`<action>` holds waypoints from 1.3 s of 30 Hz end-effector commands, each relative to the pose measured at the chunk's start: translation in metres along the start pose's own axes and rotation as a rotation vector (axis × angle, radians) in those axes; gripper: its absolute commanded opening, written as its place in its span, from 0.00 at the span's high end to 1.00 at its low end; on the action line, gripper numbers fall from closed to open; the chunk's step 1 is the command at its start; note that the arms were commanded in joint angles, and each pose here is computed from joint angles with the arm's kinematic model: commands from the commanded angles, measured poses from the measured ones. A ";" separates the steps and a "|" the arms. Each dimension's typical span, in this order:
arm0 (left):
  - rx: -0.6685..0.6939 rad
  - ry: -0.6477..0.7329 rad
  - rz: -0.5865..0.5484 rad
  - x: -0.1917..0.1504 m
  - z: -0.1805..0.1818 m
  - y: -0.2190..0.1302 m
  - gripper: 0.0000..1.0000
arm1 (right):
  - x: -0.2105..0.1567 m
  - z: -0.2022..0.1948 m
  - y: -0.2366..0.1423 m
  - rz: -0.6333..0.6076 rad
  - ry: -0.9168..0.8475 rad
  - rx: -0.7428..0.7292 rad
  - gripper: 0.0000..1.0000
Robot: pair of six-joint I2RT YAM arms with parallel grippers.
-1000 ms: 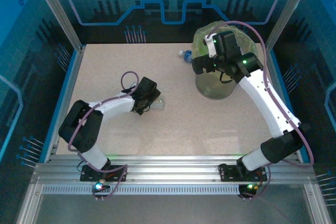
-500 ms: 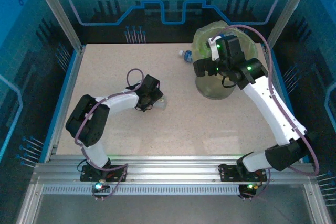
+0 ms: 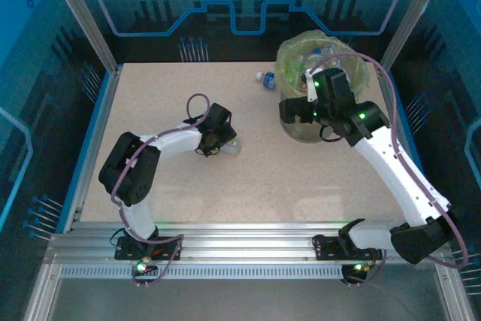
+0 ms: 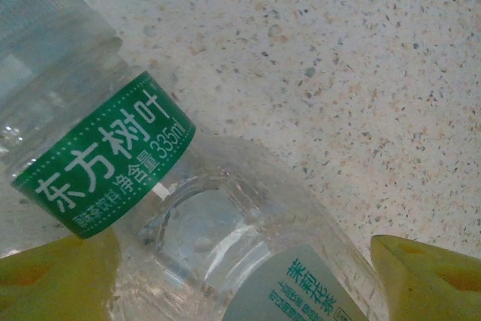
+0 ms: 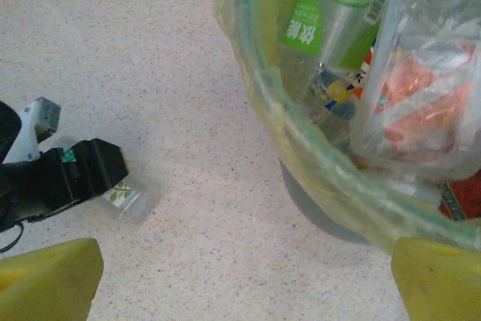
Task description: Put the plastic bottles in the bin
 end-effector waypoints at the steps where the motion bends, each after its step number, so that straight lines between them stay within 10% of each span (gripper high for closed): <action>1: 0.058 0.105 0.096 -0.012 0.008 0.008 0.13 | -0.007 0.005 -0.007 -0.011 0.048 0.047 0.00; 9: 0.048 0.199 0.120 -0.014 -0.004 0.010 0.11 | -0.023 0.000 -0.011 0.021 0.076 0.042 0.00; 31: -0.003 0.415 0.159 -0.022 -0.019 -0.005 0.62 | -0.038 -0.017 -0.016 0.005 0.153 -0.012 0.00; 39: -0.019 0.455 0.183 -0.028 -0.025 -0.009 0.23 | -0.045 -0.019 -0.015 0.016 0.166 -0.009 0.00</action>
Point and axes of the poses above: each hand's point on the last joint's axis, 136 mm out from that joint toward the fingers, its own y axis out along the fingers, its own z axis along the line the jaws close on, x = y × z, the point moved 5 cm from there along -y, back along the fingers, and after that the axes turned 15 degrees about y, right-handed, at the moved point
